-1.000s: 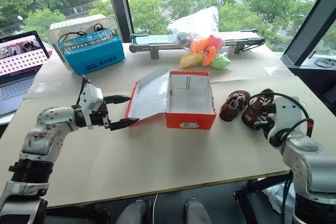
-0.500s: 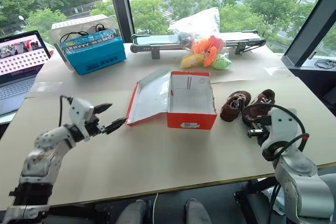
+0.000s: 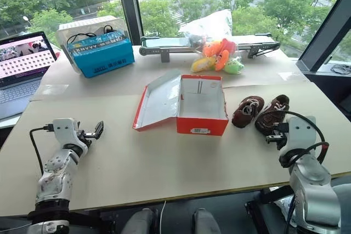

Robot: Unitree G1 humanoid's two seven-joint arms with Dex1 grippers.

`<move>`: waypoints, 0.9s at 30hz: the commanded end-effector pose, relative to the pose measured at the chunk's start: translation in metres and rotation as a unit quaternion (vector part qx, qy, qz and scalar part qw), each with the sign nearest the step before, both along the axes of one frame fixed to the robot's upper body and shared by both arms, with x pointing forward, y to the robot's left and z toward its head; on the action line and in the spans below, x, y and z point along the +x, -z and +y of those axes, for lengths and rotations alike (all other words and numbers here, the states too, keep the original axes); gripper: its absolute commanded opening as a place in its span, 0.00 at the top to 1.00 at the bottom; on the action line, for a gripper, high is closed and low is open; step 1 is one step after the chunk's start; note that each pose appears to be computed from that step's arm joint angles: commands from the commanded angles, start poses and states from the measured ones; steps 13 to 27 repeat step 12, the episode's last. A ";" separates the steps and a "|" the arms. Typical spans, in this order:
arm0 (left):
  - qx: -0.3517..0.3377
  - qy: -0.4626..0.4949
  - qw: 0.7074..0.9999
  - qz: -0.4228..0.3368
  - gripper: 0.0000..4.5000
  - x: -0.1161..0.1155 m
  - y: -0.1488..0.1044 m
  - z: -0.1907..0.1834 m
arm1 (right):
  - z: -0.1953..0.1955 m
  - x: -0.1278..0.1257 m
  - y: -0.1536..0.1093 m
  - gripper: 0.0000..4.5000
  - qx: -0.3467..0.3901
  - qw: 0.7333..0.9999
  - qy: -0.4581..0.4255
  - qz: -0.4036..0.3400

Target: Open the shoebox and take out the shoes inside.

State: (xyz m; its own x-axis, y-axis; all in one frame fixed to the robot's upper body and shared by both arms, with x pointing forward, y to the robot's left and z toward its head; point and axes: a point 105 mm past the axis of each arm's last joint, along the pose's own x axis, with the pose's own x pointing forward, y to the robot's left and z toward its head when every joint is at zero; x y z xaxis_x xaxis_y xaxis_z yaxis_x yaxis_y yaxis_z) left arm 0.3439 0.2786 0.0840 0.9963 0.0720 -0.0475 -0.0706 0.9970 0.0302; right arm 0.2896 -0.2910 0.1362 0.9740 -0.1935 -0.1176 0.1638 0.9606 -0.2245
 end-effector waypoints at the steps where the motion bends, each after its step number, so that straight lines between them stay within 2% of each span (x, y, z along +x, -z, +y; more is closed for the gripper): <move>1: 0.001 0.011 1.000 -0.007 0.00 0.001 0.003 -0.010 | 0.002 0.002 -0.010 0.70 -0.013 1.000 0.001 -0.029; 9: -0.003 0.030 0.999 -0.023 0.00 0.002 0.000 -0.020 | 0.000 0.001 0.002 0.70 -0.008 1.000 0.002 -0.019; 27: -0.009 0.040 0.999 -0.025 0.00 0.002 -0.001 -0.024 | -0.001 0.002 0.003 0.70 -0.010 1.000 0.001 -0.017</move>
